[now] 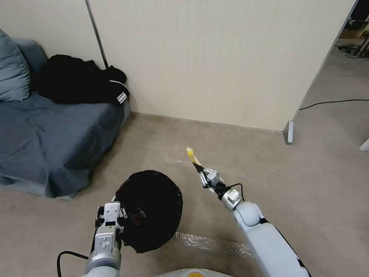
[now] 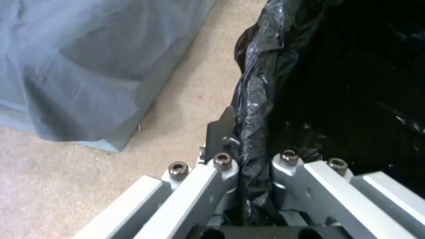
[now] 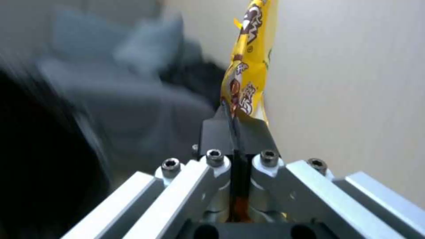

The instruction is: Pick up the trash bin, then pick up the garbage from the floor and place it into the trash bin.

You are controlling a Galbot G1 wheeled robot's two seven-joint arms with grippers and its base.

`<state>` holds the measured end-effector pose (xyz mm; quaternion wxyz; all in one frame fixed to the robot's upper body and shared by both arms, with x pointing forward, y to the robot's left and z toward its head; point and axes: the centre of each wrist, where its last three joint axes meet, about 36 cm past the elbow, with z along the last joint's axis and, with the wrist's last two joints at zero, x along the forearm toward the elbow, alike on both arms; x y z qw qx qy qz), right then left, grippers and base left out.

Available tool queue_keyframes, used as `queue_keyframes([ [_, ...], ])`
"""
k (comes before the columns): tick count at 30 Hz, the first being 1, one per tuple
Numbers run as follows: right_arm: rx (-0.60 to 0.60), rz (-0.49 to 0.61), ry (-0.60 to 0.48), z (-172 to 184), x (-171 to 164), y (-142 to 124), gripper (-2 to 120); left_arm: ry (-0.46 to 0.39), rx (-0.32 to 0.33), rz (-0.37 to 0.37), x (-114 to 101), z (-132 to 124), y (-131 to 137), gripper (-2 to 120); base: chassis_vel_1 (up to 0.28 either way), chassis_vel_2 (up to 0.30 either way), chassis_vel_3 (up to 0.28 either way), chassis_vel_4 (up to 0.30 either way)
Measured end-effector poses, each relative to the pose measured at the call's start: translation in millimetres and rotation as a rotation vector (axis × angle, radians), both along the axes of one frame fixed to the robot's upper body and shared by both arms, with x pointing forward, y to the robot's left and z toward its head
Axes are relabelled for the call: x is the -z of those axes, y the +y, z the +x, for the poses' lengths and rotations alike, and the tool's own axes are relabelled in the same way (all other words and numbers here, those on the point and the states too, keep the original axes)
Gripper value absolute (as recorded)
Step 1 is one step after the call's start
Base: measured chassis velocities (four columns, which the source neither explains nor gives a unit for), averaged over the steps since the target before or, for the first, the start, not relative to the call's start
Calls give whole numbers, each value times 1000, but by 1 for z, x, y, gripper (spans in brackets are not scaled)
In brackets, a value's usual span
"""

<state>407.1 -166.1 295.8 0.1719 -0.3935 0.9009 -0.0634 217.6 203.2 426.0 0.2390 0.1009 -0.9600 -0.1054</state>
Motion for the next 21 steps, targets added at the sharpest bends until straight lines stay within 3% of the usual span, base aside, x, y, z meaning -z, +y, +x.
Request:
queue_keyframes([
  [5,-88,65,-60,-33,-35,14,0,4,3,-7,3,1,-1,1,0,0,0,0],
  [9,-178,141,-26,-73,-47,33,0,8,7,-17,5,3,1,1,0,0,0,0],
  [16,-258,185,69,-113,-35,50,0,5,6,-20,5,5,2,1,0,0,0,0],
  [21,-302,157,93,-133,-27,56,0,3,6,-19,5,6,3,1,0,0,0,0],
])
